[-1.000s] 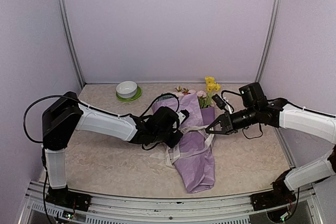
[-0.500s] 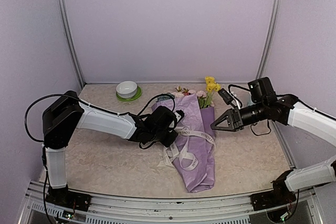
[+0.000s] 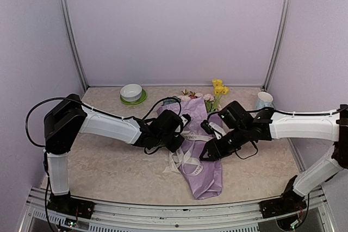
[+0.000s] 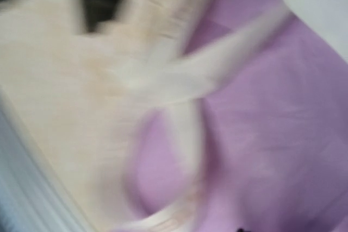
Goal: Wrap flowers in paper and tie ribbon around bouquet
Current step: Cross the ribbon over the folded bouquet.
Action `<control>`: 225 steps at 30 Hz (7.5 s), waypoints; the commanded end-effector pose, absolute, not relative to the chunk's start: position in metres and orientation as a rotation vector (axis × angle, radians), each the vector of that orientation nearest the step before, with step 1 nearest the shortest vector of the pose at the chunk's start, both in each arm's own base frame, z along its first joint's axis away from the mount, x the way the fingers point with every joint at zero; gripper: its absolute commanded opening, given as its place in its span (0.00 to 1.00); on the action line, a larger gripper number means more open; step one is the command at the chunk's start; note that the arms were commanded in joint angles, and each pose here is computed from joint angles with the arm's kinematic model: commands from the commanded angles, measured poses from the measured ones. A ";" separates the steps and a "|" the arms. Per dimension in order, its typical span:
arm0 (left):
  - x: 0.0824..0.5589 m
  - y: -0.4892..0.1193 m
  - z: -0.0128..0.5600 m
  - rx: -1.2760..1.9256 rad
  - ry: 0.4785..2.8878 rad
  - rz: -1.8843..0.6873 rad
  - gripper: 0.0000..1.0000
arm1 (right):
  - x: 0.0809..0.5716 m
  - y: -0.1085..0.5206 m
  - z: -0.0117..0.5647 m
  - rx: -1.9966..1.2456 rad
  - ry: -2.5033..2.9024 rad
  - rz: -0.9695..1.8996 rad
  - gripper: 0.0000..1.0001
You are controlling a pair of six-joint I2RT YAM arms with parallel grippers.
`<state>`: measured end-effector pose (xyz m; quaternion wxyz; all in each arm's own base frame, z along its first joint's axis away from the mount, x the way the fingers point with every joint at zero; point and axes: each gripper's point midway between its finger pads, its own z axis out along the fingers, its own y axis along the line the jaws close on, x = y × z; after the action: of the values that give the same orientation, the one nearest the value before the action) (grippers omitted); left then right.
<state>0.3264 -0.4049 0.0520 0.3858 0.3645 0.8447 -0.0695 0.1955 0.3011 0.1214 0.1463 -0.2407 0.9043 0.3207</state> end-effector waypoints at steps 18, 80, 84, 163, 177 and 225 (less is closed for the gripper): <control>0.327 -0.401 0.050 0.929 2.155 -0.157 0.00 | 0.177 0.335 0.054 -0.850 2.739 0.787 0.04; 0.287 -0.475 0.049 0.918 2.208 -0.493 0.00 | 0.197 0.298 0.077 -0.460 2.693 1.313 0.00; 0.287 -0.476 0.057 0.915 2.196 -0.503 0.00 | 0.202 0.288 0.045 -0.435 2.782 1.188 0.00; 0.225 -0.319 0.024 0.950 2.627 -0.093 0.00 | 0.201 0.264 0.009 -0.414 2.873 1.079 0.00; 0.283 -0.216 0.083 0.393 2.563 0.254 0.00 | 0.208 0.255 0.009 -0.382 2.867 1.055 0.00; 0.184 -0.406 0.136 1.048 2.258 -0.653 0.34 | 0.227 0.260 0.012 -0.351 2.829 1.165 0.00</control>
<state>0.1824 -0.3630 0.0992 0.2337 0.4090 0.8715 -0.1364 0.2270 0.2633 0.0192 0.0332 -0.1174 0.9157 0.3830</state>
